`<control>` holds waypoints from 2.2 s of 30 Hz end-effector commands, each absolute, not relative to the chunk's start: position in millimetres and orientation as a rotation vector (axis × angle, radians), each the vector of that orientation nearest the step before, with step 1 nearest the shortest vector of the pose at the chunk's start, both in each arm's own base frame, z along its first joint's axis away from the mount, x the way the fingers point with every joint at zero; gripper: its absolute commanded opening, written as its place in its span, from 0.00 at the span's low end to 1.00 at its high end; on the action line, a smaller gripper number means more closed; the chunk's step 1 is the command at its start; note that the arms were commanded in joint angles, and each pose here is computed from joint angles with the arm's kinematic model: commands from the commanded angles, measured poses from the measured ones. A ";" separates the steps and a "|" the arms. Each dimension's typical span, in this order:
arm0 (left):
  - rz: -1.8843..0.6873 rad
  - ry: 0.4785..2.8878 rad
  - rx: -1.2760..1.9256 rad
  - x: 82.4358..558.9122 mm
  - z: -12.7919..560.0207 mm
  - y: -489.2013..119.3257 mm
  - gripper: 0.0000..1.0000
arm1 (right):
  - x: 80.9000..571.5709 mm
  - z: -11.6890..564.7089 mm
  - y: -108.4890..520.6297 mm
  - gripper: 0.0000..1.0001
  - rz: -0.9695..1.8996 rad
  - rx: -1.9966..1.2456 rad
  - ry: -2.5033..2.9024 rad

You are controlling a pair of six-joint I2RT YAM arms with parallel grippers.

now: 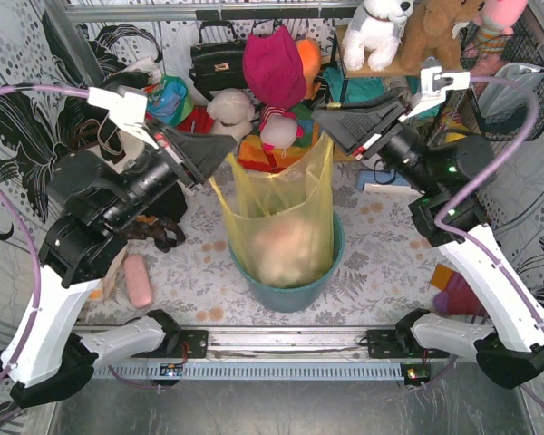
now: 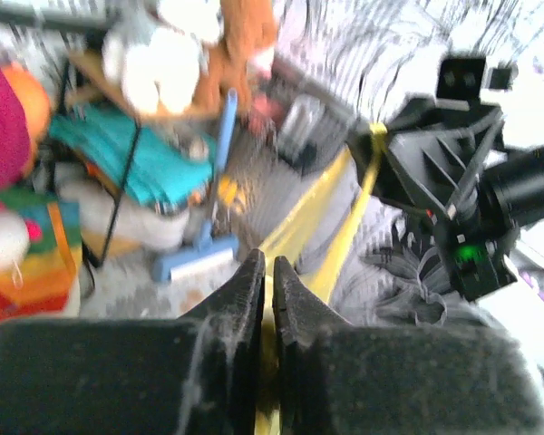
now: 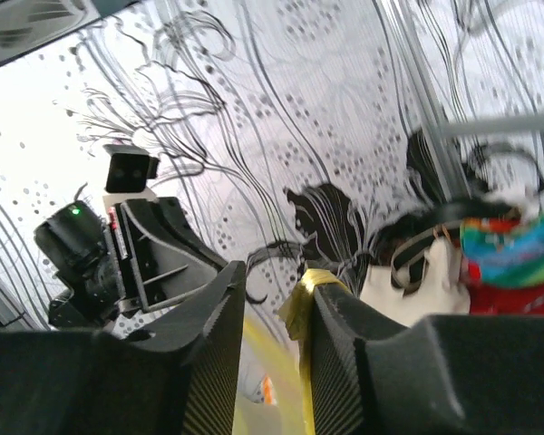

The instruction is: Tie the trash bag

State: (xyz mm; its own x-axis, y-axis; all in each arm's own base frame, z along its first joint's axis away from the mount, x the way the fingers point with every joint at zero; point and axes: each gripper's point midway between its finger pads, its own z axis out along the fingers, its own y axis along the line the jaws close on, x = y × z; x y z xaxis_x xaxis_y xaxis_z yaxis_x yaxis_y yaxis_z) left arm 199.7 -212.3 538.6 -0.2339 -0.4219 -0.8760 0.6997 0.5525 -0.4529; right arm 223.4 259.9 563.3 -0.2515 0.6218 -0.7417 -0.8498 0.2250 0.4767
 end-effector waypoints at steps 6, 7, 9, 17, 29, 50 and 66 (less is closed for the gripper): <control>-1.037 1.041 -0.041 182.7 625.0 -142.7 0.32 | 185.6 609.3 224.2 0.31 1.350 -0.280 0.921; -1.036 1.065 -0.046 186.2 615.3 -145.1 0.33 | 187.8 599.4 222.7 0.30 1.355 -0.254 0.931; -1.039 1.104 -0.046 189.6 601.8 -149.2 0.33 | 193.7 579.3 221.4 0.29 1.372 -0.202 0.968; -1.065 1.293 0.125 193.2 575.0 -185.9 0.73 | 200.7 543.7 227.8 0.28 1.390 -0.177 1.084; -1.216 1.628 0.465 178.8 513.5 -247.0 0.72 | 195.8 549.3 222.3 0.31 1.381 -0.170 1.070; -1.262 1.437 0.325 205.9 541.4 -254.0 0.20 | 194.6 550.6 219.9 0.26 1.367 -0.173 1.063; -1.083 1.192 0.066 189.1 572.4 -174.2 0.00 | 169.0 568.9 164.1 0.00 1.176 -0.085 0.932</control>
